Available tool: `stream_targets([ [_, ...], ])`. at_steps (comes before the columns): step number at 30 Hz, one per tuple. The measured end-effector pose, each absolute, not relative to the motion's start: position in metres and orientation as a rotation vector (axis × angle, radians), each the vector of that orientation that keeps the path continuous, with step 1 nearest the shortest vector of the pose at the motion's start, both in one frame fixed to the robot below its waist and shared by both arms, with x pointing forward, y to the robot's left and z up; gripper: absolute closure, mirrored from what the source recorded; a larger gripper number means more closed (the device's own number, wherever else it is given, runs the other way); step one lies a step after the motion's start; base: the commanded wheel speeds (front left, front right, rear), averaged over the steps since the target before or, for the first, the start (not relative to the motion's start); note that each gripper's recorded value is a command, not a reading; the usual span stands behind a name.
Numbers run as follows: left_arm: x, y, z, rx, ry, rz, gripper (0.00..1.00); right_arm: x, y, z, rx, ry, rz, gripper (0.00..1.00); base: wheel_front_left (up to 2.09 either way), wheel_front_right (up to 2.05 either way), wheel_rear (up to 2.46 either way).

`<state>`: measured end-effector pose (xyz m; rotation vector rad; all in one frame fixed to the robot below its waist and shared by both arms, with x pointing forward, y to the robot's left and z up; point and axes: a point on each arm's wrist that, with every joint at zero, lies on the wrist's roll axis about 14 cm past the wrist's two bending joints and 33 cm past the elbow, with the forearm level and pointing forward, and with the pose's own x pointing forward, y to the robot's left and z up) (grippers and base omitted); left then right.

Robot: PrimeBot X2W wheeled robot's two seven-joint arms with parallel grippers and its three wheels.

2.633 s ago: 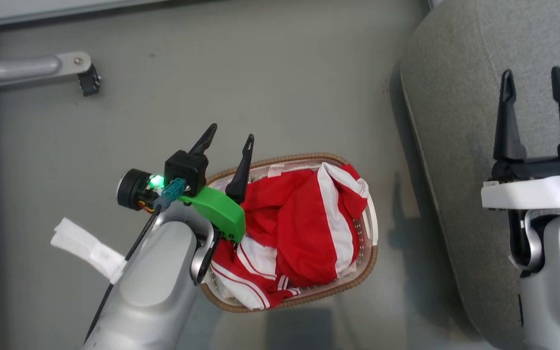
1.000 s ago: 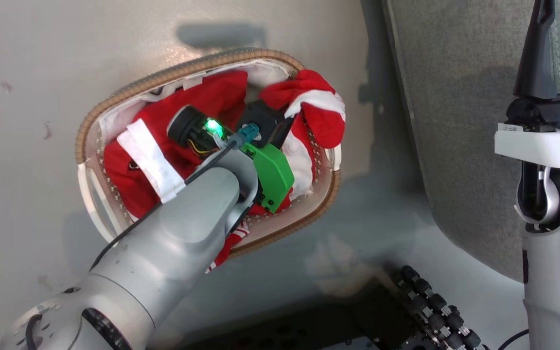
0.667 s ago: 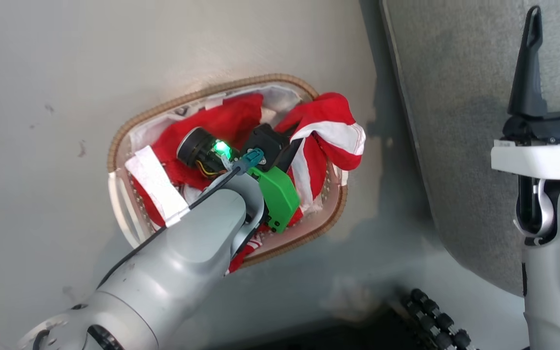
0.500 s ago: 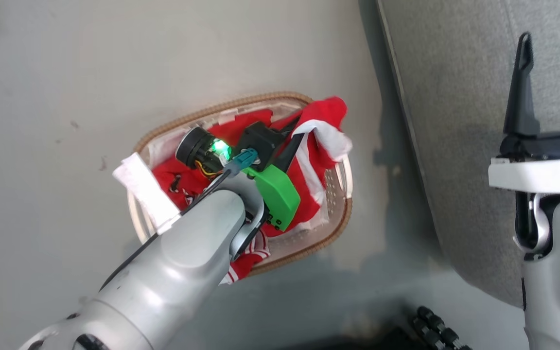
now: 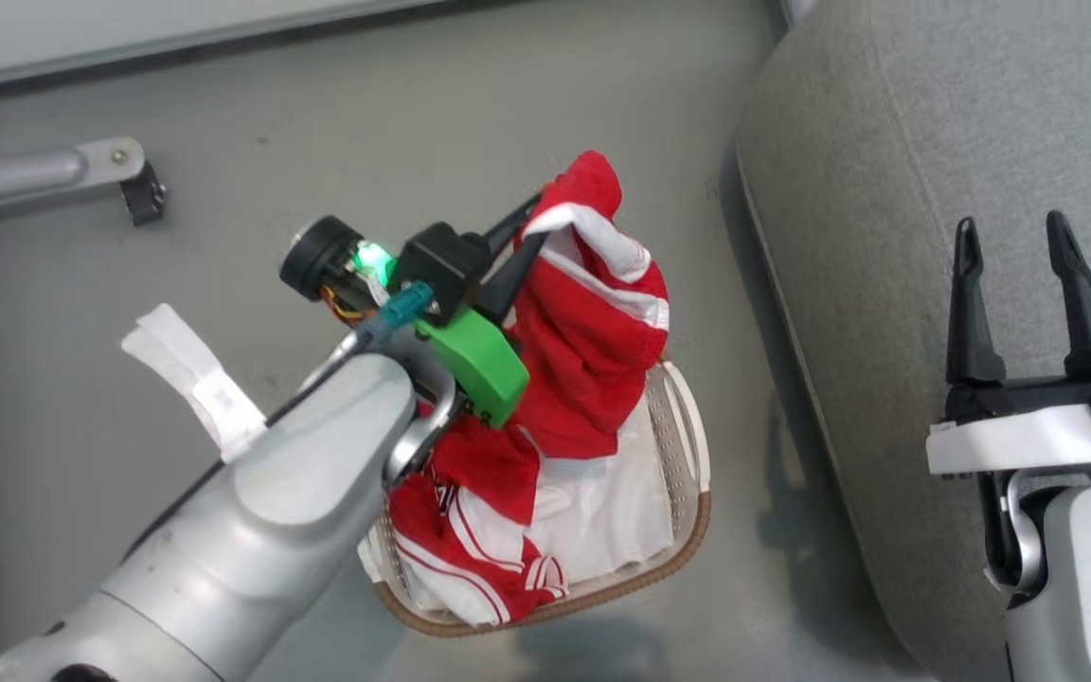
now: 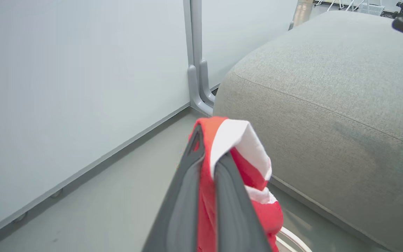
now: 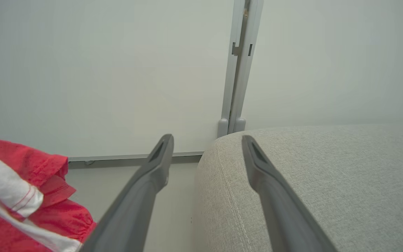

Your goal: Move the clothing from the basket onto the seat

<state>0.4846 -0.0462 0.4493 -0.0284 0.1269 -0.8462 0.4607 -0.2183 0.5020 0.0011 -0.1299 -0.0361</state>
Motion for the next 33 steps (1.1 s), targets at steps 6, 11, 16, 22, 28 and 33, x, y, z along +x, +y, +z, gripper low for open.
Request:
stream_targets([
  [6, 0.507, -0.024, 0.542, 0.117, -0.073, -0.804, 1.00, 0.442, -0.206, 0.535, 0.017, -0.199, -0.004, 0.00, 0.00, 0.00, 0.00],
  [11, 0.505, -0.015, 0.613, 0.184, -0.200, -0.777, 1.00, 0.427, -0.194, 0.557, 0.033, -0.250, 0.031, 0.00, 0.00, 0.00, 0.00],
  [16, 0.500, -0.005, 0.666, 0.227, -0.292, -0.740, 1.00, 0.414, -0.177, 0.576, 0.039, -0.295, 0.081, 0.00, 0.00, 0.00, 0.00],
  [22, 0.486, -0.010, 0.697, 0.243, -0.345, -0.747, 1.00, 0.403, -0.159, 0.587, 0.032, -0.321, 0.136, 0.00, 0.00, 0.00, 0.00],
  [28, 0.466, -0.022, 0.714, 0.252, -0.394, -0.781, 1.00, 0.398, -0.136, 0.584, 0.022, -0.307, 0.204, 0.00, 0.00, 0.00, 0.00],
  [33, 0.444, -0.033, 0.724, 0.255, -0.433, -0.825, 1.00, 0.396, -0.106, 0.574, -0.020, -0.272, 0.293, 0.00, 0.00, 0.00, 0.00],
])
